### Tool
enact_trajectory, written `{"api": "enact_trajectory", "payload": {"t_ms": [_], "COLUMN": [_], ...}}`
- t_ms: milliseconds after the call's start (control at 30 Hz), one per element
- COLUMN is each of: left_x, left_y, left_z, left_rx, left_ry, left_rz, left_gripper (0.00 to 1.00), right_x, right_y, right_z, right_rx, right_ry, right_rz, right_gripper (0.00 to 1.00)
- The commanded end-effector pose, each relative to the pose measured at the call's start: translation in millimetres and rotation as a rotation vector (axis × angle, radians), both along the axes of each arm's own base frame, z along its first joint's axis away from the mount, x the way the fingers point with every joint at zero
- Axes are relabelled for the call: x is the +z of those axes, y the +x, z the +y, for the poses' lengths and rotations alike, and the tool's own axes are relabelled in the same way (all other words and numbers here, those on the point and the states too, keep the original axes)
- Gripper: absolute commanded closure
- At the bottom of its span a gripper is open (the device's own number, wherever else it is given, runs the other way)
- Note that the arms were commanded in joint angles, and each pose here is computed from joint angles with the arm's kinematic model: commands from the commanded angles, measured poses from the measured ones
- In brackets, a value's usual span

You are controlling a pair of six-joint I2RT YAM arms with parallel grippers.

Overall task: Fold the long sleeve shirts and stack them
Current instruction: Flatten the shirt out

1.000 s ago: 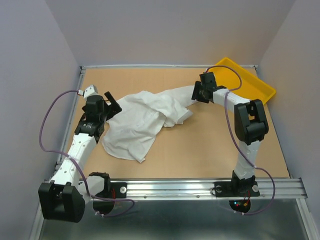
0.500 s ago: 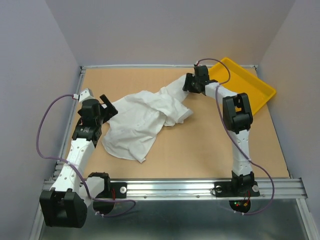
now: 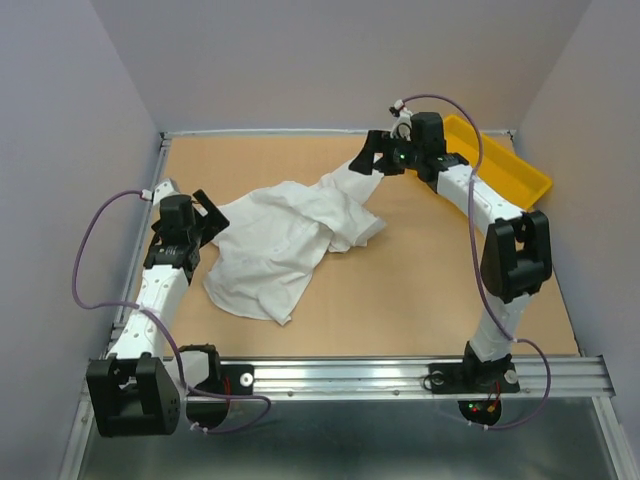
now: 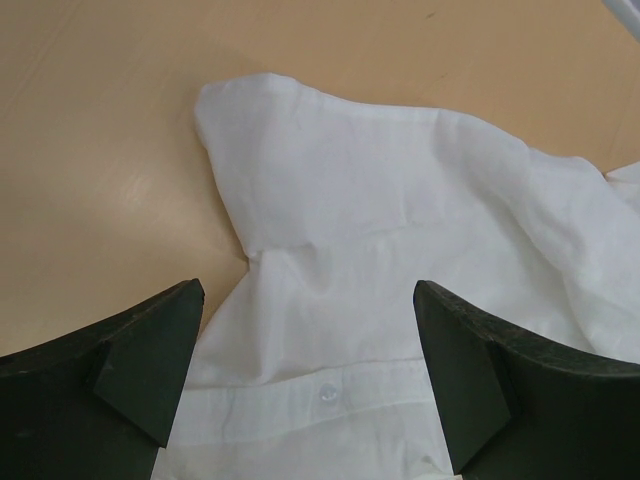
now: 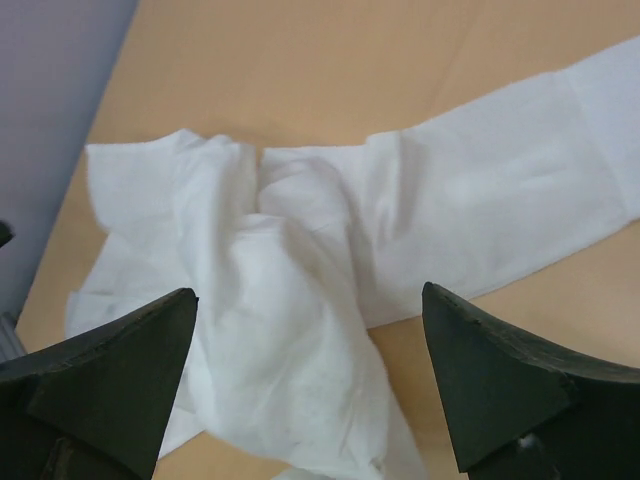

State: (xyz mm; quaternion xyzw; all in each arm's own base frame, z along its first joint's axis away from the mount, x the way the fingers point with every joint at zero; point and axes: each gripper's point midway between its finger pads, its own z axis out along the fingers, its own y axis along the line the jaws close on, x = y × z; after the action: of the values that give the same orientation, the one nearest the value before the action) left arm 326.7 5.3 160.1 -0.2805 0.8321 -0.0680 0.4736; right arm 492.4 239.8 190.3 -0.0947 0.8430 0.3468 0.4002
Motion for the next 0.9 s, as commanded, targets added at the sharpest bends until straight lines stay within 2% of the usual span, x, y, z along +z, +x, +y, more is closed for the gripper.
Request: {"api": "enact_trajectory", "payload": {"t_ms": [0, 133, 367, 667, 800, 867], "left_x": [11, -10, -29, -58, -69, -76], "left_y": [15, 23, 46, 74, 81, 83], "left_z": [13, 34, 47, 40, 40, 39], "left_rx": [0.049, 0.111, 0.141, 0.100, 0.092, 0.086], "left_ry": [-0.017, -0.073, -0.130, -0.182, -0.189, -0.193], "left_rz": [-0.025, 0.019, 0.058, 0.132, 0.158, 0.174], "left_gripper": [0.01, 0.01, 0.02, 0.09, 0.15, 0.17], "right_x": [10, -9, -35, -21, -27, -27], "right_y": [-61, -98, -123, -97, -92, -98], "right_z": [29, 44, 34, -8, -8, 6], "right_rx": [0.194, 0.237, 0.180, -0.045, -0.018, 0.068], "right_ry": [0.074, 0.030, -0.119, -0.273, -0.256, -0.213], "right_rz": [0.027, 0.052, 0.014, -0.104, -0.083, -0.071], "right_gripper": [0.01, 0.01, 0.01, 0.01, 0.02, 0.03]}}
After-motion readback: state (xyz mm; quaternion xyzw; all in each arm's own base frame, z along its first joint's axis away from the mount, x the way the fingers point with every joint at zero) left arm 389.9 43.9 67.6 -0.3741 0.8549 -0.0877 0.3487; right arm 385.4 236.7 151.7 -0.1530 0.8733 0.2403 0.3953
